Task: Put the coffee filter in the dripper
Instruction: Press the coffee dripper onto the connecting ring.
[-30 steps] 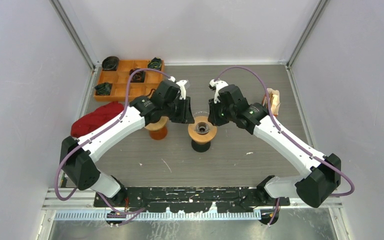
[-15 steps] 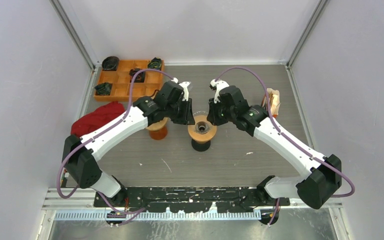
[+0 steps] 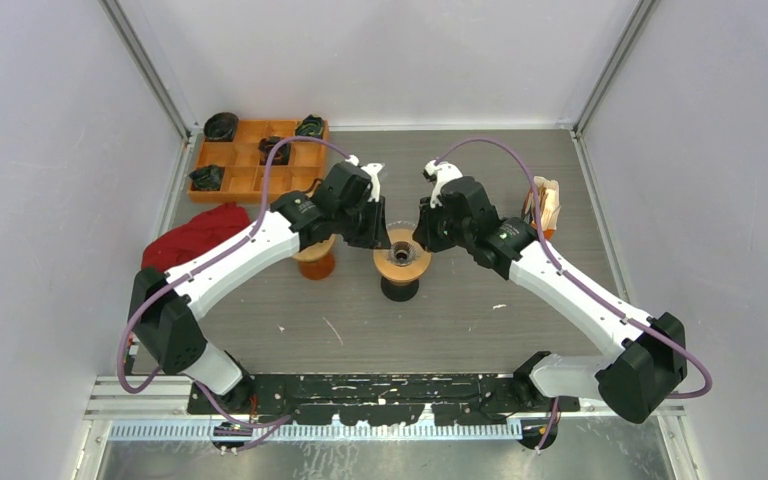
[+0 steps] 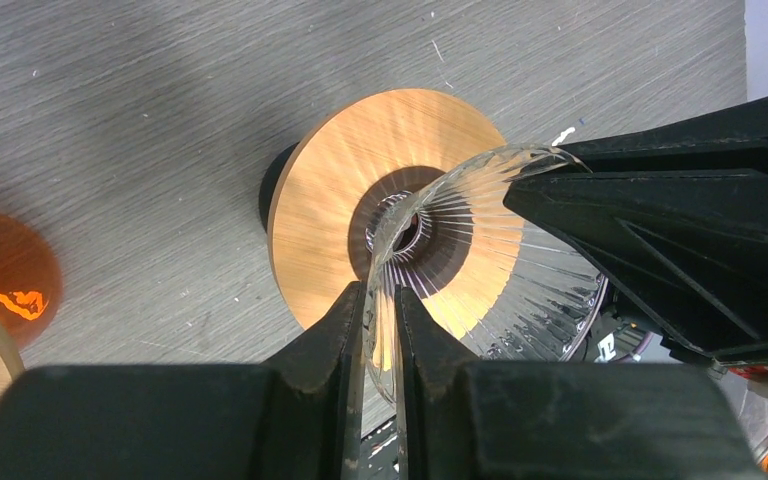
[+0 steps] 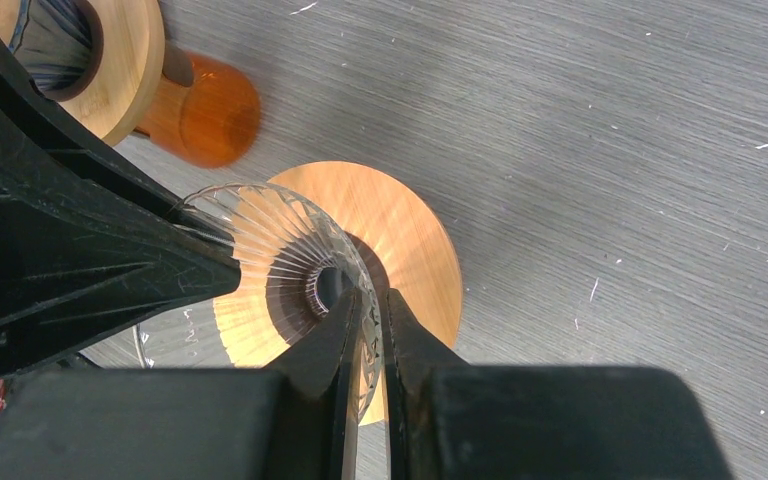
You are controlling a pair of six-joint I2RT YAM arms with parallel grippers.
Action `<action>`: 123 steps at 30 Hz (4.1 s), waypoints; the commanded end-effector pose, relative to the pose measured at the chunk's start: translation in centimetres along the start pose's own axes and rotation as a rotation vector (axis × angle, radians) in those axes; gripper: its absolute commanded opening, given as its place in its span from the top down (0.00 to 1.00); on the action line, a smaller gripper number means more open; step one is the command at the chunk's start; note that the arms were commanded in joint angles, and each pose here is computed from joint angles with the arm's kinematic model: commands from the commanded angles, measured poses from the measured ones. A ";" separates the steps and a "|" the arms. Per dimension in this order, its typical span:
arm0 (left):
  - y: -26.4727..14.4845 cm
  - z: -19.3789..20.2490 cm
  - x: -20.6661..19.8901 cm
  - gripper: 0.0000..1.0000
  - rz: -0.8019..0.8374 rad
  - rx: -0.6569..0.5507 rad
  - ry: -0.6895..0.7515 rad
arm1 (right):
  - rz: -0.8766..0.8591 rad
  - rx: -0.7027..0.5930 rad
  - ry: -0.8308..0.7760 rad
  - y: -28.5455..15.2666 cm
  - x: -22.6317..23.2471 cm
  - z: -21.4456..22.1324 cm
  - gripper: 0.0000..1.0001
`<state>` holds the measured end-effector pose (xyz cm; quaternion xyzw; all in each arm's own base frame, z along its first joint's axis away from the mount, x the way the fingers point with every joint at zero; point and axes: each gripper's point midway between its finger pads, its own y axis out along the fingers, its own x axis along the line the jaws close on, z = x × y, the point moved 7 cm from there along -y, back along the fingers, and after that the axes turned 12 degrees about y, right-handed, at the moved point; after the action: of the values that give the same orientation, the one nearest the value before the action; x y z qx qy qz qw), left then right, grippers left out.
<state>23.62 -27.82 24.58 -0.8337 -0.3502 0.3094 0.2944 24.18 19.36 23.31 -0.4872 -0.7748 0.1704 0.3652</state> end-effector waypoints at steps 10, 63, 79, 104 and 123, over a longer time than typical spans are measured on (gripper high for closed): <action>1.5 0.9 0.0 0.89 -0.023 0.061 0.026 | 0.283 0.268 -0.048 2.3 -5.3 6.2 0.99; -0.6 1.5 -1.5 0.90 -0.006 0.093 0.080 | 0.428 0.484 -0.132 3.9 -7.0 9.4 0.99; 0.6 2.3 -1.0 0.90 -0.028 0.144 0.084 | 0.469 0.503 -0.134 3.9 -7.7 10.2 0.99; -2.1 -1.0 -0.9 0.65 -0.096 -0.006 0.106 | 0.198 0.189 -0.109 0.4 -0.2 -0.7 0.64; -6.2 -2.8 -1.2 0.34 -0.098 -0.146 0.126 | 0.094 0.058 -0.136 -2.4 2.4 -4.9 0.50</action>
<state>22.66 -26.83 26.80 -0.8283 -0.3829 0.2512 0.3229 25.45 20.31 25.48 -0.4971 -0.7428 0.2839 0.3472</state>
